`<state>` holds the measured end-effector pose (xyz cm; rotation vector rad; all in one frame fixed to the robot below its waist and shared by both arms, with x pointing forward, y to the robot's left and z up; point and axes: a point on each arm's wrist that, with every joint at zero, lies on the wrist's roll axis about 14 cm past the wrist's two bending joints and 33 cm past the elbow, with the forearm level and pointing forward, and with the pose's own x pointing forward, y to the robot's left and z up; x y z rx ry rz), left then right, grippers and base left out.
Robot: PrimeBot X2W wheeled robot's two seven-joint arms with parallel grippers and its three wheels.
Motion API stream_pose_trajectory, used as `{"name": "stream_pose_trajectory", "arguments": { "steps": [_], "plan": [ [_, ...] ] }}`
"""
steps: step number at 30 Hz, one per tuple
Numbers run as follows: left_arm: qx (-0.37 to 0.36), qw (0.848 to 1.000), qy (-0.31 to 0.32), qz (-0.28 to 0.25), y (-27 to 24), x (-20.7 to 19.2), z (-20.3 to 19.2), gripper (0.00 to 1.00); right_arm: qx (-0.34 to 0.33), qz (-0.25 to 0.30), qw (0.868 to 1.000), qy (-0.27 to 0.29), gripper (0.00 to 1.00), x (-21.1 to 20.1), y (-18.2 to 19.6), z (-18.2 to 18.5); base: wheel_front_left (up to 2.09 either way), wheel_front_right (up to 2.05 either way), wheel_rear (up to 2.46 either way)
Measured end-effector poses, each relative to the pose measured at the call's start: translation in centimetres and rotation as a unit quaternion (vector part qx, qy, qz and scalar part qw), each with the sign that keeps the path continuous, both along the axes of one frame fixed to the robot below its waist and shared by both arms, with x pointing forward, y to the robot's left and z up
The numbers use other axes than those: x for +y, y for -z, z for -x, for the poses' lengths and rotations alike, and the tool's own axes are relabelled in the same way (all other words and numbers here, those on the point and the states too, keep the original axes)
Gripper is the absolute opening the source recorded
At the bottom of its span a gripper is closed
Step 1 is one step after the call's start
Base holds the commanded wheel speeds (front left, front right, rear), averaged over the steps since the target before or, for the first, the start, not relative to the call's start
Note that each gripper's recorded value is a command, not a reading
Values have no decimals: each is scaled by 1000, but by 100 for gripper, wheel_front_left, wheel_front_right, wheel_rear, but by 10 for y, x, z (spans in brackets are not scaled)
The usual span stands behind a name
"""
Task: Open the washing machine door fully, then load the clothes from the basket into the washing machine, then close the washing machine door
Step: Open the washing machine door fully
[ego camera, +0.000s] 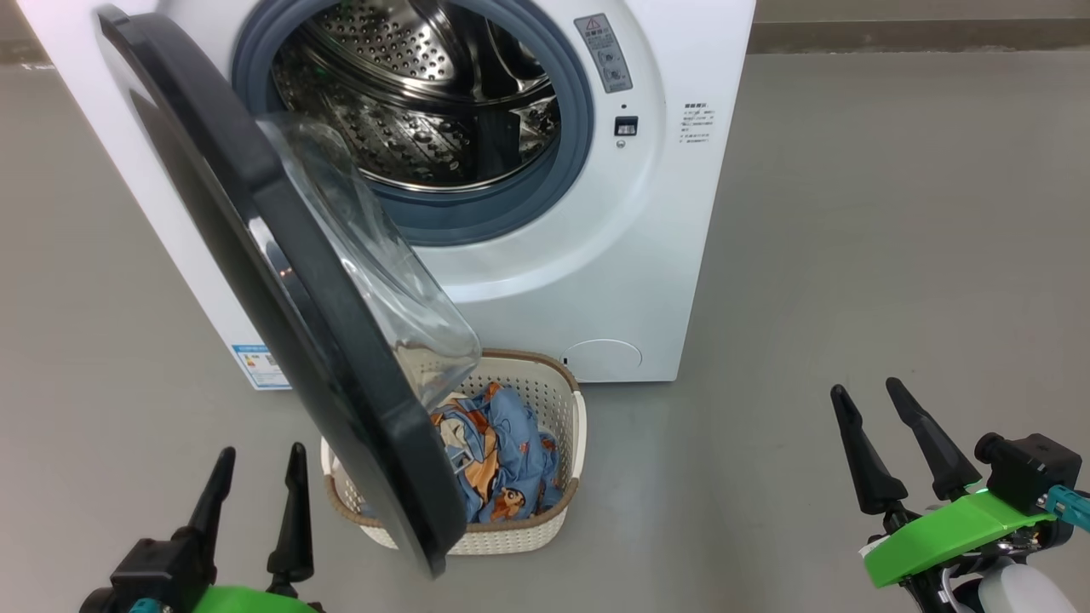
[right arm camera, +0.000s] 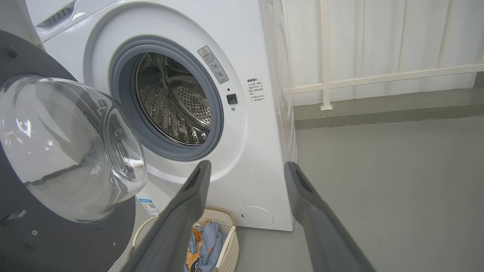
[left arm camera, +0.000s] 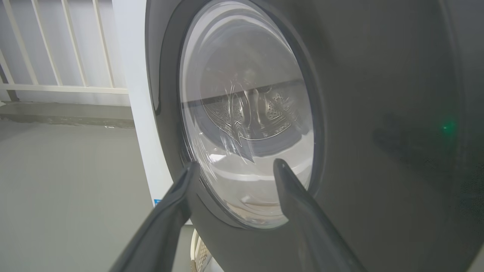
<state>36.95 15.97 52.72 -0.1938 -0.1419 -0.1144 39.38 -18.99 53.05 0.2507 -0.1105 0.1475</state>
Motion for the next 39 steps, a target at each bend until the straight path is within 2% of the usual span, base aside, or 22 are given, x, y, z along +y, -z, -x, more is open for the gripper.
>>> {"name": "stream_pose_trajectory", "arguments": {
  "steps": [24,25,26,28,29,30,39],
  "plan": [
    [-5,1000,4,-2,-3,-2,0,100,-6,0,1000,1,100,3,-3,1,0,0,0],
    [-5,1000,5,-2,-3,-2,0,80,-7,1,1000,0,100,3,-3,2,0,0,0],
    [-6,1000,6,-2,-4,-2,0,50,-7,3,1000,0,100,4,-4,2,0,0,0],
    [-7,1000,7,-2,-5,-3,0,27,-8,3,1000,0,100,4,-4,2,0,0,0],
    [-9,1000,8,-2,-6,-4,0,8,-8,3,1000,0,100,4,-4,2,0,0,0],
    [-11,1000,9,-3,-7,-4,1,0,-8,3,1000,-1,100,4,-4,2,0,0,0],
    [-70,997,8,-8,-46,-2,-1,0,-10,2,1000,-7,100,9,-5,2,0,0,0]
  ]
}}
